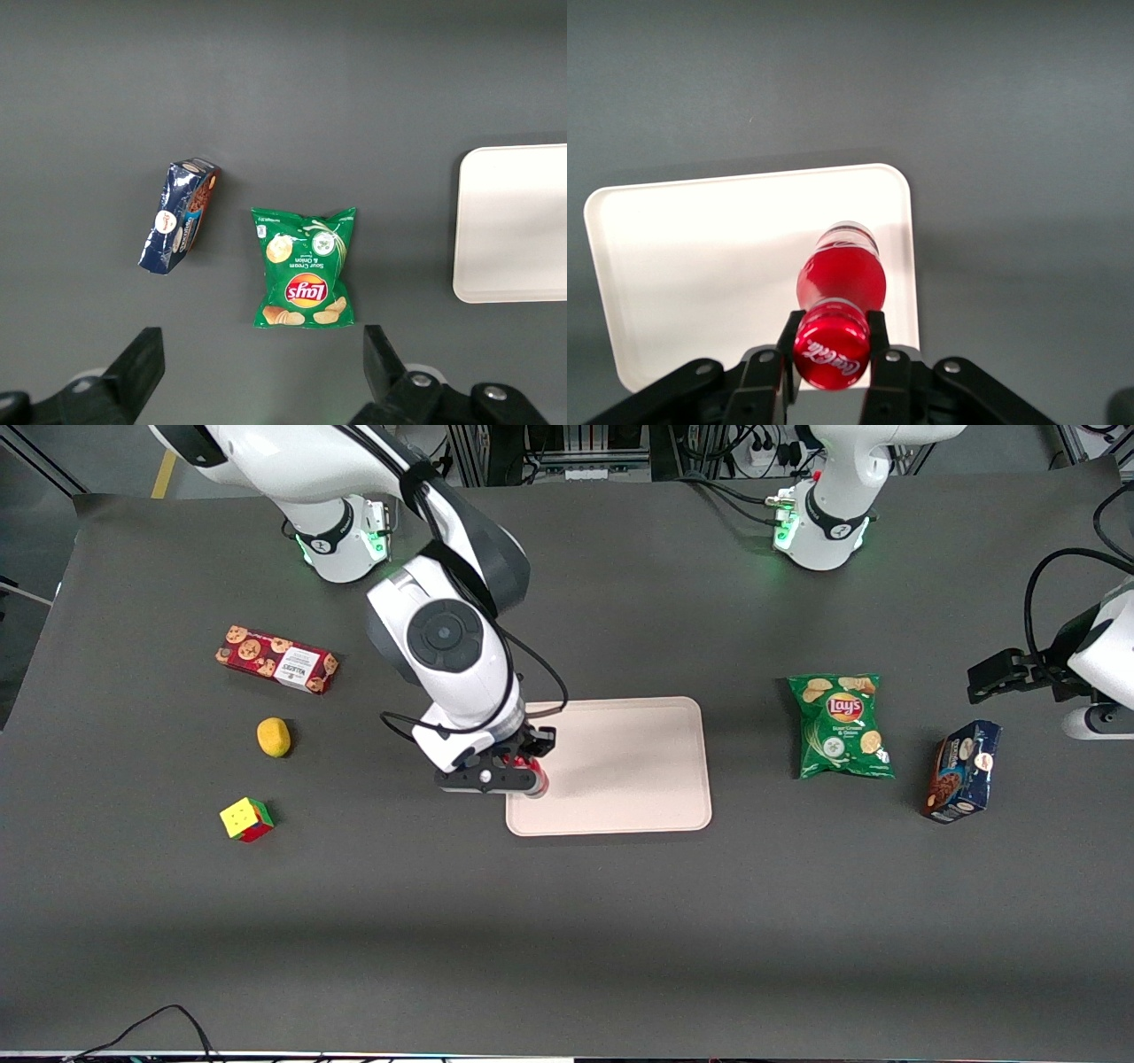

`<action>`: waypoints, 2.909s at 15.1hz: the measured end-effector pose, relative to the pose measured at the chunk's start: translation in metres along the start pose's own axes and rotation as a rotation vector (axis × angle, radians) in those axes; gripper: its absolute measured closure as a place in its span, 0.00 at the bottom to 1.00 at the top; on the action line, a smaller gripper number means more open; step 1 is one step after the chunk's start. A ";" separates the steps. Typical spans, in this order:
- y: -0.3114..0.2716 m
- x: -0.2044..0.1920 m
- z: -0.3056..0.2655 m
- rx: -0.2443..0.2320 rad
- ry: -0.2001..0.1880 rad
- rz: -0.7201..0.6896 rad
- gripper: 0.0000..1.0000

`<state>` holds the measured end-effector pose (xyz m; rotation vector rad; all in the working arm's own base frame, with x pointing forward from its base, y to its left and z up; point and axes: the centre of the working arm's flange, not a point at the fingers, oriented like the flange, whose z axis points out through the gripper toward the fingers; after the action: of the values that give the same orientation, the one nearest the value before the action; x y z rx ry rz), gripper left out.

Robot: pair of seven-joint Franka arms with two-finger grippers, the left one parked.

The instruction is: Place coke bottle on tray

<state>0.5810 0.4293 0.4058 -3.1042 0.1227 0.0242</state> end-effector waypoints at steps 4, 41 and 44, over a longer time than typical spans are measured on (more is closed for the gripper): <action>-0.003 0.003 0.044 -0.001 -0.012 0.006 0.68; 0.364 -0.020 -0.157 -0.013 0.100 -0.009 0.00; 0.405 -0.020 -0.156 -0.008 0.092 -0.042 0.00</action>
<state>0.5315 0.0220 0.5482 -3.1154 0.0596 -0.1202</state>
